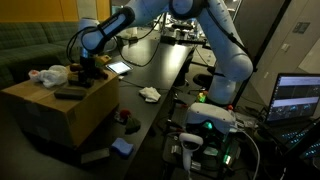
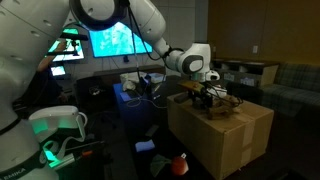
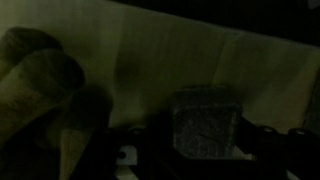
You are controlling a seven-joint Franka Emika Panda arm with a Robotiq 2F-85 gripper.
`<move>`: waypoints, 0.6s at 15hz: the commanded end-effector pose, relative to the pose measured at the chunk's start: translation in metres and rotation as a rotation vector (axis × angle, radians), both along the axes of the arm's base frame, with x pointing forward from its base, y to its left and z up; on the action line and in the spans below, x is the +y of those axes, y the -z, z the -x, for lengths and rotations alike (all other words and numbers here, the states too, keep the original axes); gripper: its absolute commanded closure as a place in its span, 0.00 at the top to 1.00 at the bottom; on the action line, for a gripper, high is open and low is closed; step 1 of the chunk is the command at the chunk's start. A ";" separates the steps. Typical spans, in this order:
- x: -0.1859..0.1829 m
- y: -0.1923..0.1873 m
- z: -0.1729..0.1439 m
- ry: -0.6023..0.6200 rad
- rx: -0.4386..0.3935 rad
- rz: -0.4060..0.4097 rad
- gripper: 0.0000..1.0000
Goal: Swap the things on the box with the things on the table
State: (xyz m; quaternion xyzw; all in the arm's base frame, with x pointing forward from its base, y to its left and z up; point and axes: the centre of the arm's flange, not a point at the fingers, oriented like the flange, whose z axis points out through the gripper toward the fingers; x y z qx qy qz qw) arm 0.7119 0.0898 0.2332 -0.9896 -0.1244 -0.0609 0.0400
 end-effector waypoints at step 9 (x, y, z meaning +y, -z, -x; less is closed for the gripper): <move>-0.052 -0.067 0.057 0.055 0.101 0.044 0.34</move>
